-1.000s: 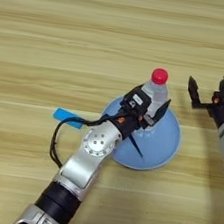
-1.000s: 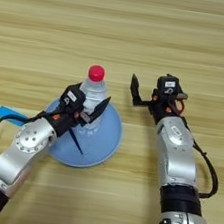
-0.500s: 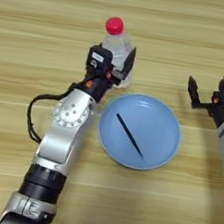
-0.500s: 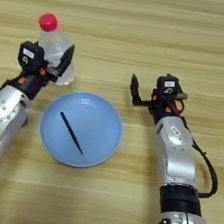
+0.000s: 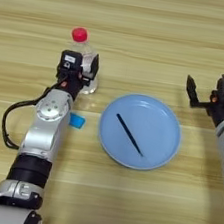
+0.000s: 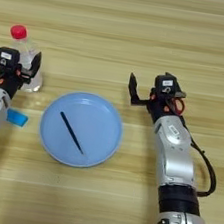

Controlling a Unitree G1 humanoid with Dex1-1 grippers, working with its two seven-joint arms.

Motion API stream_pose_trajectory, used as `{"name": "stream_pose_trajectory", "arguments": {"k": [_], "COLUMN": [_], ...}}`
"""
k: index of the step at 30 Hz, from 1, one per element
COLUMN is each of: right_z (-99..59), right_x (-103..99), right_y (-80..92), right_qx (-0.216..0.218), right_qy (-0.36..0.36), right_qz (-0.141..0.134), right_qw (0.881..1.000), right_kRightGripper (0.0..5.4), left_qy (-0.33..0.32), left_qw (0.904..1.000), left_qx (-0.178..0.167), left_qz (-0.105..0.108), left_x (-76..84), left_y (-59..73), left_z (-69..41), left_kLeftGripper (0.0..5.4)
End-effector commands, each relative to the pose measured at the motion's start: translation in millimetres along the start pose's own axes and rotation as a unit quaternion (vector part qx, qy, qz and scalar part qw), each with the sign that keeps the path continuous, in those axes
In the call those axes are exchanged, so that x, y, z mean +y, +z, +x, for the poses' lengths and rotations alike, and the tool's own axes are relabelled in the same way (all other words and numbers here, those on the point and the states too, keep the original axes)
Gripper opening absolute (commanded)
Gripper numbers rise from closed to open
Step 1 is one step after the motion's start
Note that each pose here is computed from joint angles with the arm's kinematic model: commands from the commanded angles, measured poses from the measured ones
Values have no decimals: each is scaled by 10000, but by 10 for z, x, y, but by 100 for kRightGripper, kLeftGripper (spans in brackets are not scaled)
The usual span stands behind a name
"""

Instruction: Move the objects on the table

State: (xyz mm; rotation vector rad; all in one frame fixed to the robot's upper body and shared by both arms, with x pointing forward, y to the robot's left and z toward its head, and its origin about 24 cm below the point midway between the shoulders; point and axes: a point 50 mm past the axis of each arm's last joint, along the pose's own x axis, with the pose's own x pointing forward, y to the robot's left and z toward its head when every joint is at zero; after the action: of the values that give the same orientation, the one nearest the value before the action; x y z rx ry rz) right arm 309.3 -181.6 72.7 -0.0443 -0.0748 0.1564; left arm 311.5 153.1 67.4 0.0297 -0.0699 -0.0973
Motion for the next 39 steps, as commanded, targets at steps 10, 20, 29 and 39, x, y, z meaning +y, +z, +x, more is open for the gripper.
{"name": "stream_pose_trajectory", "arguments": {"k": [10,20,29,39], "right_z": [-8,-8,-8,-6], "right_x": [17,16,16,24], "right_y": [-3,-2,0,2], "right_qx": [48,45,43,40], "right_qy": [-12,-12,-9,-6], "right_qz": [6,6,3,-3], "right_qw": [10000,10000,10000,10000], "right_kRightGripper": [540,540,540,540], "left_qy": [20,21,26,91], "left_qw": [9994,9992,9992,9991], "left_qx": [-122,-56,0,43], "left_qz": [317,403,387,418], "left_x": [22,17,5,15], "left_y": [16,-27,-58,-73], "left_z": [83,64,51,46], "left_kLeftGripper": [315,315,315,394]}}
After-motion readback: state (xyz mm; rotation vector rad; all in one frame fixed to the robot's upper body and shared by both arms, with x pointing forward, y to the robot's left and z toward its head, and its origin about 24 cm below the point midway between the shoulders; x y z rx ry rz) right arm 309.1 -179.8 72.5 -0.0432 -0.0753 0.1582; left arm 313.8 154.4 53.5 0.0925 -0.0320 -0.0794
